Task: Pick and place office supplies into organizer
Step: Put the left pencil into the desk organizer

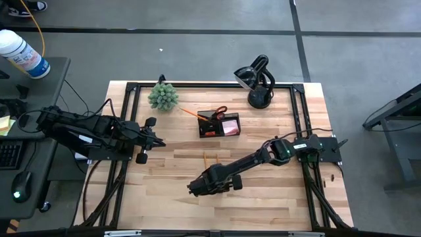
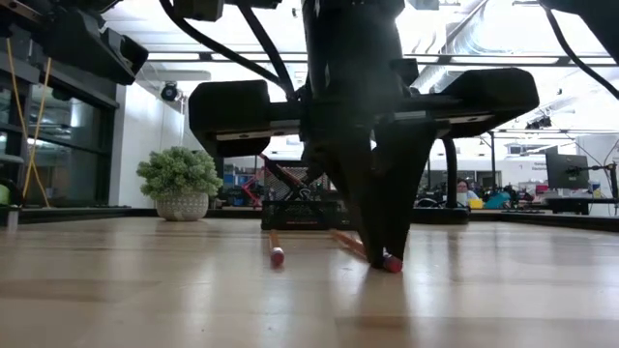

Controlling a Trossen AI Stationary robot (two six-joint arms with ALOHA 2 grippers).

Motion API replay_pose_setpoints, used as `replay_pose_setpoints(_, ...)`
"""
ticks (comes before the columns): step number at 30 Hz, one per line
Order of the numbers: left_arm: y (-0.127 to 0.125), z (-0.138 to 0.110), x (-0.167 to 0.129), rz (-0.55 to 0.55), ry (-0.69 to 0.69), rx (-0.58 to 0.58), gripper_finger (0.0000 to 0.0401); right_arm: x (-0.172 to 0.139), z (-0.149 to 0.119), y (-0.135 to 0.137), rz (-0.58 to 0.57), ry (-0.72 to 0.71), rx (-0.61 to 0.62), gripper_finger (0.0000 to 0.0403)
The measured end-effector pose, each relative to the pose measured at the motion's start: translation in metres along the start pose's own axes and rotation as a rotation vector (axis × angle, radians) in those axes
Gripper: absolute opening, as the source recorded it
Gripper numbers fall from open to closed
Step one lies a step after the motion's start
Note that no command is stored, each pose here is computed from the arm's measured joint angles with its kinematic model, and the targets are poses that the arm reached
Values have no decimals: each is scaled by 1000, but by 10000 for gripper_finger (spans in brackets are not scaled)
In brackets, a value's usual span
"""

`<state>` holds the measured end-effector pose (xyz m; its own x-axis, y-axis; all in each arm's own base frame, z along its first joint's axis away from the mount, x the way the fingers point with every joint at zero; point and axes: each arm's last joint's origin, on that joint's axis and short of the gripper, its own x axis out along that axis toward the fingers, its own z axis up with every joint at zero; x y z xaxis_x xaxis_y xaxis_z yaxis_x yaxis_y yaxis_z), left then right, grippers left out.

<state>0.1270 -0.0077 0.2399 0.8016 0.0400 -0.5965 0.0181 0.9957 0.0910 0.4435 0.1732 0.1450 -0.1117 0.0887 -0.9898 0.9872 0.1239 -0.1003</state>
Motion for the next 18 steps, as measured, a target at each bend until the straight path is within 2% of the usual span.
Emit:
replay_pose_setpoints(6,0,0,0,7,0,1,5,-7,1,-1,-6,-45,-15,1)
replay_pose_setpoints(18,0,0,0,8,0,1,5,-7,-5,-2,-10,-18,-26,1)
